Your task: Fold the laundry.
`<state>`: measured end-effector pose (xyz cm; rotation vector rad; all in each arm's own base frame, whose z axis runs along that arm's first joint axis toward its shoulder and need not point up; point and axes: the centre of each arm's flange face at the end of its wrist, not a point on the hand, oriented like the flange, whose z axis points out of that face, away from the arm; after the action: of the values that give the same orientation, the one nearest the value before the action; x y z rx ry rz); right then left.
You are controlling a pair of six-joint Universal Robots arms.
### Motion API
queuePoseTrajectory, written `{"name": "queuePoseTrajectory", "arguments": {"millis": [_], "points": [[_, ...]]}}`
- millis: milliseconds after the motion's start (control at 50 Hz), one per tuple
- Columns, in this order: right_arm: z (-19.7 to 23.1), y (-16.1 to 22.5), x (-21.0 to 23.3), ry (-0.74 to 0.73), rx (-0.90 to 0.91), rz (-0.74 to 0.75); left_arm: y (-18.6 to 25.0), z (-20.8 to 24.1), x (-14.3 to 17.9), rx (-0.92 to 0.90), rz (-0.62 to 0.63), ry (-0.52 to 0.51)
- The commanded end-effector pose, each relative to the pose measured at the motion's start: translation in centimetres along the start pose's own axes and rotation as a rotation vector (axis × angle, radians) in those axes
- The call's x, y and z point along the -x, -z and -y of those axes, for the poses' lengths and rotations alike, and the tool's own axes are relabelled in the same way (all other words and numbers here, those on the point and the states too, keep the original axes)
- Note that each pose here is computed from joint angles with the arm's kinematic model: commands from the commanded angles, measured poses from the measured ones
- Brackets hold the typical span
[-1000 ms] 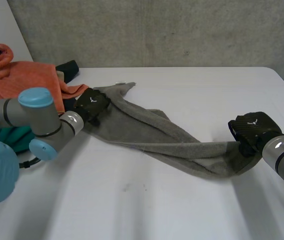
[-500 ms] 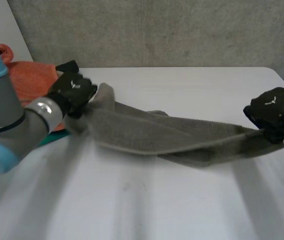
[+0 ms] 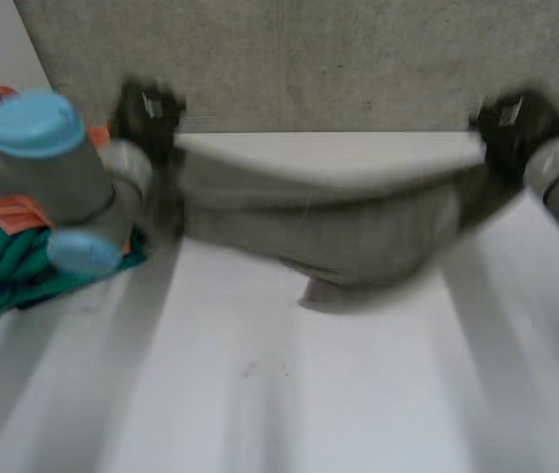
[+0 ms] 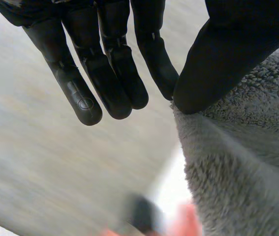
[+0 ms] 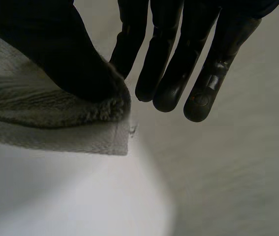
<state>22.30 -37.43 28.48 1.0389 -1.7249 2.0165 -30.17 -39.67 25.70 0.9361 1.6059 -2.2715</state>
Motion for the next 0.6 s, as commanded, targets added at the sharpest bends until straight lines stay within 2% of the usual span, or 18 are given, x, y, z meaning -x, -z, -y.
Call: {"name": "queuePoseTrajectory", "arguments": {"millis": [20, 100, 140, 240, 380, 520, 600], "points": [[8.8, -0.4, -8.4, -0.064, -0.481, -0.416, -2.9, 9.4, 7.7, -0.374, 0.308, 0.029], [9.6, 0.4, -8.9, -0.071, -0.502, -0.416, -2.2, 10.9, 9.2, -0.407, 0.317, 0.087], [9.0, 0.4, -8.2, -0.079, -0.472, -0.384, -1.3, 9.8, 8.5, -0.352, 0.263, 0.131], [5.1, 1.5, -3.7, -0.114, -0.289, -0.177, 1.7, 6.4, 7.5, -0.197, 0.156, 0.177], [-0.9, 5.1, 2.7, -0.161, -0.041, 0.093, 7.1, -0.8, 1.2, 0.045, -0.104, 0.2], [-4.7, 8.0, 6.6, -0.202, 0.122, 0.231, 10.5, -6.3, -3.5, 0.236, -0.239, 0.19], [-6.7, 8.8, 8.2, -0.22, 0.196, 0.279, 11.0, -7.1, -4.4, 0.266, -0.271, 0.185]]}}
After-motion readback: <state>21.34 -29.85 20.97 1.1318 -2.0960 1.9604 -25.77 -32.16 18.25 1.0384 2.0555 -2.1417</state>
